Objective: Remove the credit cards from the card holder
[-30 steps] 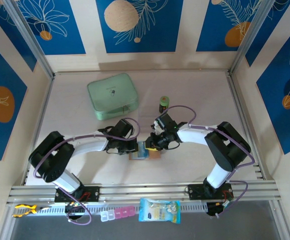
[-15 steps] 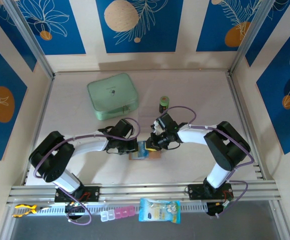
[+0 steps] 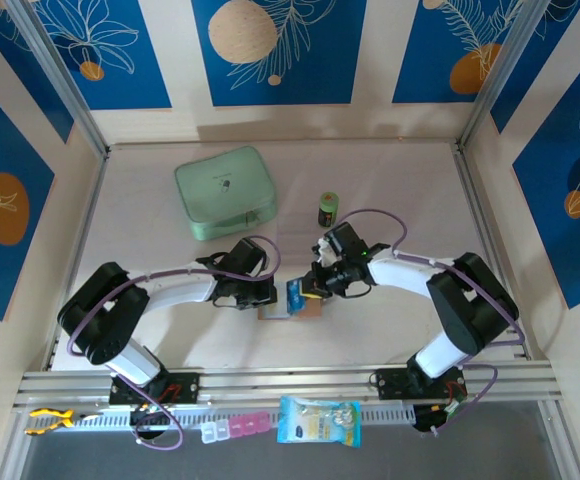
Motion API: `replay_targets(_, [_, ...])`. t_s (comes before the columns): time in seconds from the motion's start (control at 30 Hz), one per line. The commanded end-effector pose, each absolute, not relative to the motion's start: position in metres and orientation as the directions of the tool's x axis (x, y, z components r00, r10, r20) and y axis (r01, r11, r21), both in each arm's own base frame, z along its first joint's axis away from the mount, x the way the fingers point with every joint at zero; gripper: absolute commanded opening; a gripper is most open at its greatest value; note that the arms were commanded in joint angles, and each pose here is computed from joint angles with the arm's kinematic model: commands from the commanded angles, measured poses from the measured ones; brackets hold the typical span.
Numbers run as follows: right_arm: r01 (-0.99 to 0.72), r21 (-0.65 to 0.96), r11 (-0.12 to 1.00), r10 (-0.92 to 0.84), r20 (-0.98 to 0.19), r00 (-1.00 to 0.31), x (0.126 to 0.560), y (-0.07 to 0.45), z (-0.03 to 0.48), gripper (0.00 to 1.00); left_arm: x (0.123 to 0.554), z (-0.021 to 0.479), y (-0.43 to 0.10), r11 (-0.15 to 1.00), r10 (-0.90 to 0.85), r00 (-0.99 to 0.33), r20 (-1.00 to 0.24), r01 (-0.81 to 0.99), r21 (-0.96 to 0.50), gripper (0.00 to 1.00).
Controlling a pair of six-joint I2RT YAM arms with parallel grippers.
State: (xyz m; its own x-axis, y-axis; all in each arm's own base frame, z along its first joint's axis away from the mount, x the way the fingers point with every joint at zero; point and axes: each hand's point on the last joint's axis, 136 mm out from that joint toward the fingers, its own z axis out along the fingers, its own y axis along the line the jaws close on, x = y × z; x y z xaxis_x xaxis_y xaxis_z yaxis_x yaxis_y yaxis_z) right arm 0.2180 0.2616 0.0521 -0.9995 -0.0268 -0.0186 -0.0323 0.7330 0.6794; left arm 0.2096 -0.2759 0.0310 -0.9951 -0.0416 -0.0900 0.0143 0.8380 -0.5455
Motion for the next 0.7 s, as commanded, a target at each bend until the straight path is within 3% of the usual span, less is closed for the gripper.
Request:
replay_targets(0.0, [-0.036,0.640,0.767,-0.044,-0.004,-0.999,0.207,0.246,0.053,0.07,0.204,0.022,-0.267,0.870,-0.041,-0.997,-0.072,0.000,-0.492,0.00])
replay_targets(0.4, [-0.202,0.602,0.773,-0.136,-0.153,-0.979,0.223,0.238,0.088,0.00,0.214,0.054,-0.274,0.846,-0.045,-0.990,-0.136,0.034,-0.532,0.00])
replay_targets(0.67, [-0.484,0.515,0.708,-0.354,-0.334,-0.874,0.237,0.242,0.118,0.00,0.217,0.069,-0.264,0.835,-0.093,-0.971,-0.219,0.044,-0.549,0.01])
